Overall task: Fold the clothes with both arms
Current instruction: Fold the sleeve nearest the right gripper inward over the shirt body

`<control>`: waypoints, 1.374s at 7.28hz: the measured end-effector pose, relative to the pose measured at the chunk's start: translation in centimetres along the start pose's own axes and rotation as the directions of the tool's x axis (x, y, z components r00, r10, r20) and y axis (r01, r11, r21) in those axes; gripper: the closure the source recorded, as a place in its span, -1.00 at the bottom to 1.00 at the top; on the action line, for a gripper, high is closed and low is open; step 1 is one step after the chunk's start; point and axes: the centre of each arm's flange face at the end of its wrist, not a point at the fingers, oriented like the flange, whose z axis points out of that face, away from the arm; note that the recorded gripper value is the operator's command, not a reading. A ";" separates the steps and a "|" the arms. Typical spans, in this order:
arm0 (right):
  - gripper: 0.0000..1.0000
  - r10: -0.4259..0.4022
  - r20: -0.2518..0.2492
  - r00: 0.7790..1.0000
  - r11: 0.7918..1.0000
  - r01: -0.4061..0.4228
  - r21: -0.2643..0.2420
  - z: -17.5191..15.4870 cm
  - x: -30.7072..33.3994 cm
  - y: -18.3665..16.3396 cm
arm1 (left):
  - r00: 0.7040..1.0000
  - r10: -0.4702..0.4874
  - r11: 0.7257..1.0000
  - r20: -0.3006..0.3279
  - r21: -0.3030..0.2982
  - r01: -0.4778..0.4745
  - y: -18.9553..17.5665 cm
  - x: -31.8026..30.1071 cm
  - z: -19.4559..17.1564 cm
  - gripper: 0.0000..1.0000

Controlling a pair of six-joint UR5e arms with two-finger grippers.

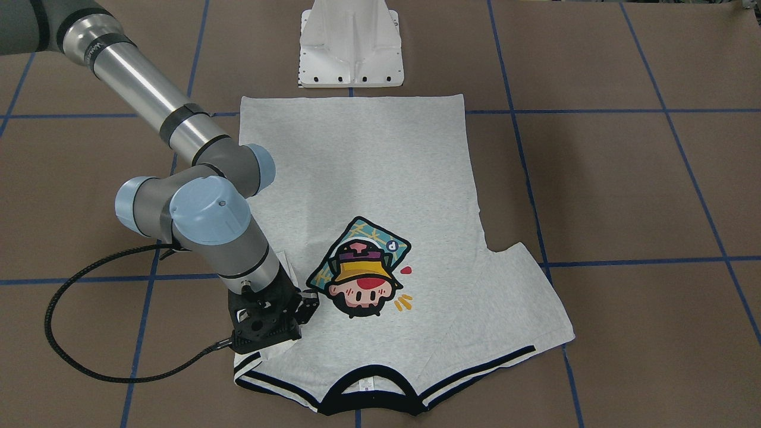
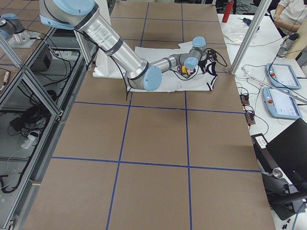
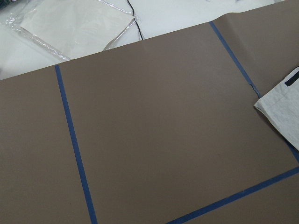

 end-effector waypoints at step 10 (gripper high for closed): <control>-1.00 0.094 0.065 0.993 0.983 -0.082 -0.165 -9.6 1.0 -0.3 | 0.969 -0.245 0.968 -0.025 0.053 0.246 -9.1 10.6 7.3 -0.98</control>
